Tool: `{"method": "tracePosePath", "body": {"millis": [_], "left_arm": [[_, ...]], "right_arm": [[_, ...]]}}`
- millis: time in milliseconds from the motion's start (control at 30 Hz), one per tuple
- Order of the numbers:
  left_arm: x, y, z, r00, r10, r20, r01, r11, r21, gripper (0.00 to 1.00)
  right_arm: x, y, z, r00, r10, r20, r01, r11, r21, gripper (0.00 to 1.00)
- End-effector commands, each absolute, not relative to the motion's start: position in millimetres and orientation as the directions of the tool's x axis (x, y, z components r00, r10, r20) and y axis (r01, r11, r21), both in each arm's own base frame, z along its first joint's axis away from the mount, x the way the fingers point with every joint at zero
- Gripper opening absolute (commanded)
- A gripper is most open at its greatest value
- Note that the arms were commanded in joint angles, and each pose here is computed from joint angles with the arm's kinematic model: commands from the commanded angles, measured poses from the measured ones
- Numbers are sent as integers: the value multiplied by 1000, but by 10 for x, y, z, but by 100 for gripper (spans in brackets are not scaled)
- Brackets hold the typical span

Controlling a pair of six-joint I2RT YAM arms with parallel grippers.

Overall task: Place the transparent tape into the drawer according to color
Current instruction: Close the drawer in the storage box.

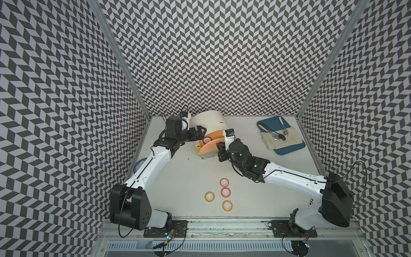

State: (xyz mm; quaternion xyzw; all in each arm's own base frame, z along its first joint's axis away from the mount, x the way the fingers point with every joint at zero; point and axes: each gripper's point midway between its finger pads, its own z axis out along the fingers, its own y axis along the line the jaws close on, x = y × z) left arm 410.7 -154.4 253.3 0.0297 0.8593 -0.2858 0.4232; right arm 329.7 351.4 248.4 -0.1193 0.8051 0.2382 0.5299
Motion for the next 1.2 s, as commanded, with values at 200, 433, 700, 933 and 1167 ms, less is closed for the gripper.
{"method": "tracePosePath", "body": {"millis": [200, 433, 700, 933, 1167], "left_arm": [[4045, -1542, 2555, -635, -176, -752, 317, 828, -462, 99], [4040, -1555, 2559, -636, -173, -752, 324, 825, -464, 99], [4032, -1563, 2556, -638, -168, -751, 330, 822, -464, 99], [4030, -1573, 2566, -639, -165, -752, 336, 819, -465, 99], [4028, -1575, 2558, -641, -162, -751, 338, 819, -465, 99]], "right_arm": [[3527, 3630, 2695, -329, 114, -937, -442, 859, 260, 19], [3629, 3669, 2666, -323, 120, -939, -433, 863, 260, 19], [3698, 3716, 2624, -320, 124, -939, -429, 865, 261, 19], [3755, 3736, 2608, -318, 128, -939, -424, 867, 262, 19], [3809, 3727, 2584, -318, 129, -939, -416, 871, 261, 19]]}}
